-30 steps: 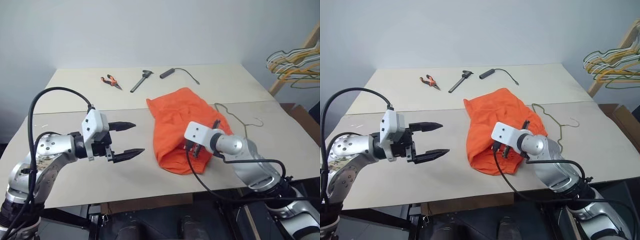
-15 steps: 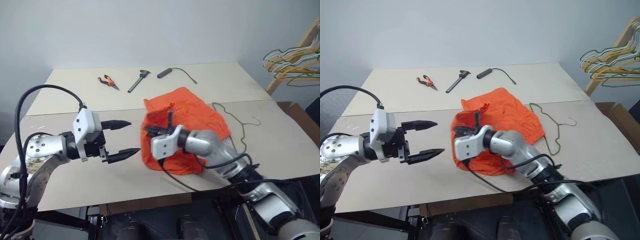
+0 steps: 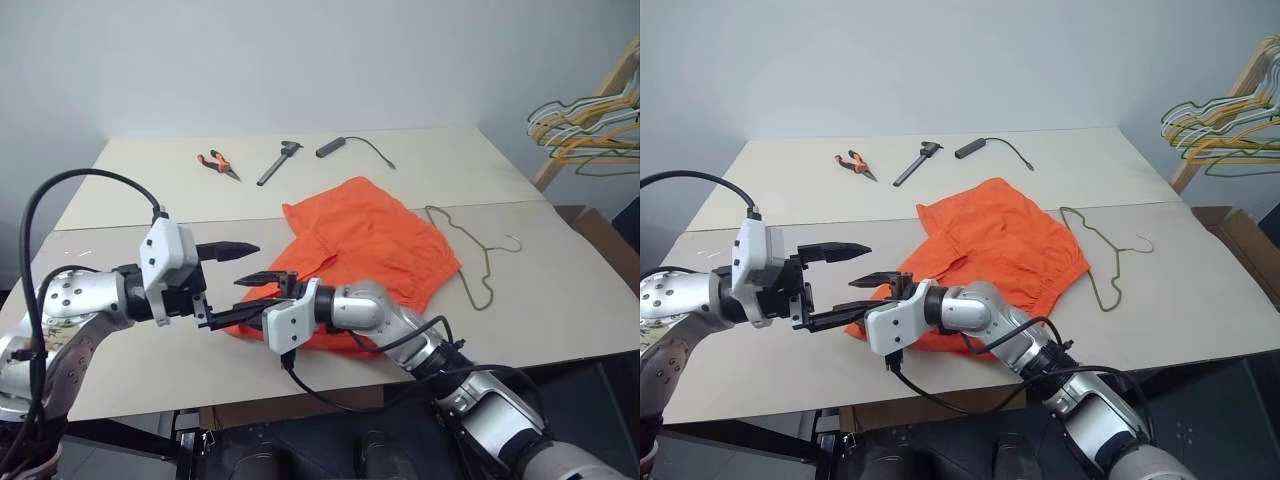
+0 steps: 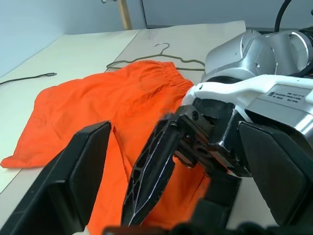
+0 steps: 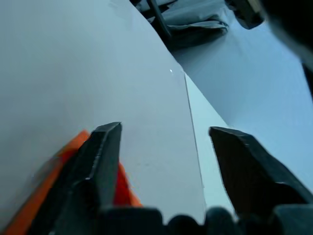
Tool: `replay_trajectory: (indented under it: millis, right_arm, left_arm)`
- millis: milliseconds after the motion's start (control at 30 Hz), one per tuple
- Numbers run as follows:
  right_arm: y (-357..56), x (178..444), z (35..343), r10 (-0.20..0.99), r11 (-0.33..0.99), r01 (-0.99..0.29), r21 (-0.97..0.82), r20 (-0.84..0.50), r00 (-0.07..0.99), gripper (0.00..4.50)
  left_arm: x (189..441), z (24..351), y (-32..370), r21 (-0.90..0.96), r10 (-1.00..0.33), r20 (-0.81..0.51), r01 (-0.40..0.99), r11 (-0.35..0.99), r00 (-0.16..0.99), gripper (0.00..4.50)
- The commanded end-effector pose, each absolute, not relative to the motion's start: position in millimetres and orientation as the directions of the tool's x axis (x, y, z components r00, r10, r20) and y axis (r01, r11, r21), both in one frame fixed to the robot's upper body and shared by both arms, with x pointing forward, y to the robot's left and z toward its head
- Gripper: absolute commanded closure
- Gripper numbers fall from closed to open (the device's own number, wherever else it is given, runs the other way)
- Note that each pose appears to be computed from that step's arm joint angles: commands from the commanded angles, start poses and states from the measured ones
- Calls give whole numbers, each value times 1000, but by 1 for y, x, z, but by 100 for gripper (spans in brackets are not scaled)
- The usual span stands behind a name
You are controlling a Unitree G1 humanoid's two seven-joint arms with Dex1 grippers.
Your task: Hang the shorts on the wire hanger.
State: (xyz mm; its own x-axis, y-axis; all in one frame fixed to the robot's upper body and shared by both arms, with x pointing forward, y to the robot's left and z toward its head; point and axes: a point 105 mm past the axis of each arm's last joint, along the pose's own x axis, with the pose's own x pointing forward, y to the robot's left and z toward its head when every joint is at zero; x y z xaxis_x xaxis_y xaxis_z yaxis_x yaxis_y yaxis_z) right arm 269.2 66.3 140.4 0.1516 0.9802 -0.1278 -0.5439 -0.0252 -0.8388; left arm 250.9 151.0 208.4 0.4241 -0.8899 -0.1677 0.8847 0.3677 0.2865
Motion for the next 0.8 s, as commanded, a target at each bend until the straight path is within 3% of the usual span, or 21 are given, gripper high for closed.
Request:
replay_trajectory:
  millis: [33, 133, 300, 467, 800]
  right_arm:
    - [47, 270, 159, 980, 11, -598, -802, -111, 167, 76]
    - [21, 270, 164, 968, 11, -661, -750, -158, 195, 76]
    - [-24, 269, 175, 931, 26, -754, -656, -260, 258, 76]
    - [-64, 260, 186, 888, 60, -816, -575, -342, 306, 76]
    - [-85, 248, 183, 852, 73, -843, -534, -405, 330, 76]
  left_arm:
    - [251, 218, 152, 334, -895, -162, 876, 347, 416, 0]
    - [253, 216, 157, 339, -892, -196, 882, 328, 407, 0]
    - [257, 199, 173, 411, -854, -366, 888, 207, 369, 0]
    - [259, 165, 175, 462, -781, -565, 887, -32, 266, 0]
    - [270, 125, 167, 503, -648, -744, 777, -380, 164, 0]
